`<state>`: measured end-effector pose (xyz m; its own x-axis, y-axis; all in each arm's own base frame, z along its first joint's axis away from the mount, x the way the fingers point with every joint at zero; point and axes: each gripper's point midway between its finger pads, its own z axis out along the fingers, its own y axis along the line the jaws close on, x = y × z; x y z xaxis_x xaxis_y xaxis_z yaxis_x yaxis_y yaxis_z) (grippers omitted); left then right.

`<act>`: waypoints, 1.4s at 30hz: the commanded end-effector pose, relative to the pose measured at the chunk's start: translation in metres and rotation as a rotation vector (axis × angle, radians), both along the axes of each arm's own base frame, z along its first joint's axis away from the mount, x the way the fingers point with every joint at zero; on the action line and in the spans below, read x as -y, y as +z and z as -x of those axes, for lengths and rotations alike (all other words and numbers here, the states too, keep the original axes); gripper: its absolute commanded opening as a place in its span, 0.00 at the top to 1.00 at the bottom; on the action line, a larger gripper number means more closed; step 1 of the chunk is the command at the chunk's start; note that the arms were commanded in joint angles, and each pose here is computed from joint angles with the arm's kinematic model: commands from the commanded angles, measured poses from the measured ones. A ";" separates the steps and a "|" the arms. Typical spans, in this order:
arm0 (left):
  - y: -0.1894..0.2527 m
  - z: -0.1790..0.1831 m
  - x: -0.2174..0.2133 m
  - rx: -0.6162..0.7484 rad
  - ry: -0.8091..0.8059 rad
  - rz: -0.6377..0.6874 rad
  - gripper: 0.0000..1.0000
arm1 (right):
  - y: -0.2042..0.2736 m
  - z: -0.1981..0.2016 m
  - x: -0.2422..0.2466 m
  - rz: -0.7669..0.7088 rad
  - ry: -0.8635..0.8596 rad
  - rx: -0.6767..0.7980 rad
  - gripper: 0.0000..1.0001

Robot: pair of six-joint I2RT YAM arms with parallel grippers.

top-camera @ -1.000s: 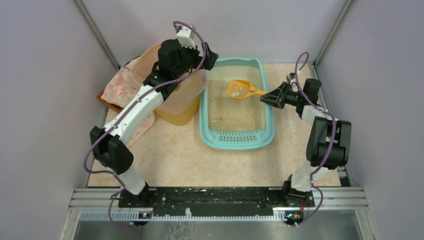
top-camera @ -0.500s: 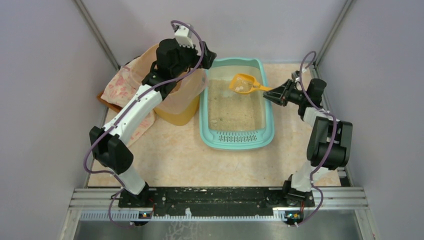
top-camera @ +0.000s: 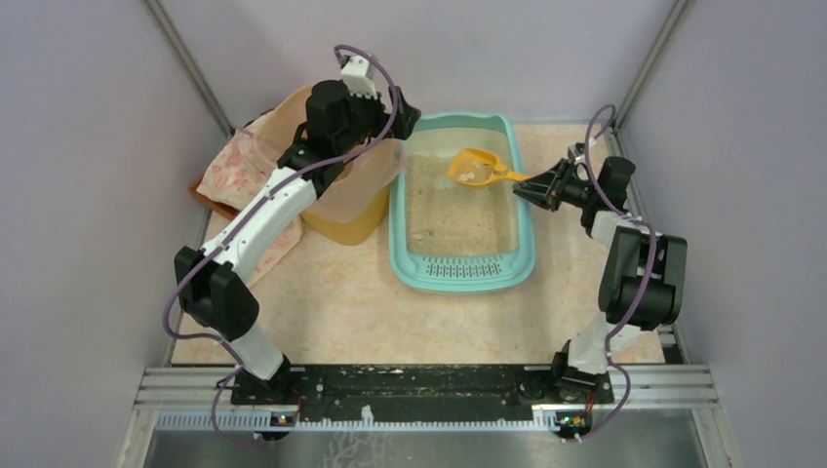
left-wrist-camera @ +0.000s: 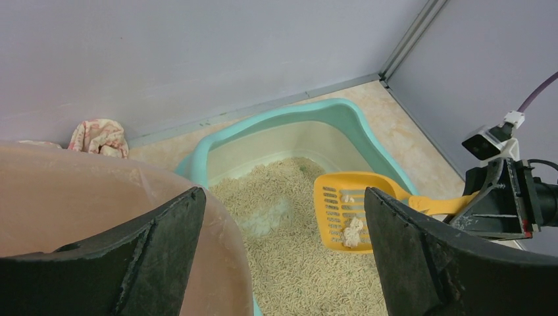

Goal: Clean the litter box

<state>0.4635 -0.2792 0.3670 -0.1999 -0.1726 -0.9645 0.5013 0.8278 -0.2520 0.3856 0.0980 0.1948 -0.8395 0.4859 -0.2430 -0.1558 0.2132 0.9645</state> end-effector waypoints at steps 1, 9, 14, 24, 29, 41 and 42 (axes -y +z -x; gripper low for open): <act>0.018 0.010 -0.006 0.033 -0.007 0.033 0.04 | 0.028 0.004 -0.011 0.081 0.046 0.132 1.00; 0.036 0.017 -0.017 0.073 0.022 0.024 0.04 | 0.074 0.010 -0.022 0.088 0.049 0.202 1.00; 0.036 0.020 -0.023 0.078 0.046 0.010 0.04 | 0.106 0.015 -0.039 0.091 0.075 0.264 1.00; 0.036 0.014 -0.084 -0.013 0.200 0.156 0.03 | 0.176 0.014 -0.083 0.079 0.138 0.399 1.00; 0.036 0.016 -0.109 -0.029 0.262 0.180 0.03 | 0.201 0.015 -0.114 0.060 0.201 0.431 1.00; 0.041 0.025 -0.163 0.004 0.460 0.128 0.02 | 0.223 -0.002 -0.167 0.068 0.287 0.472 1.00; 0.041 0.026 -0.167 0.002 0.467 0.133 0.02 | 0.222 -0.005 -0.171 0.074 0.291 0.469 1.00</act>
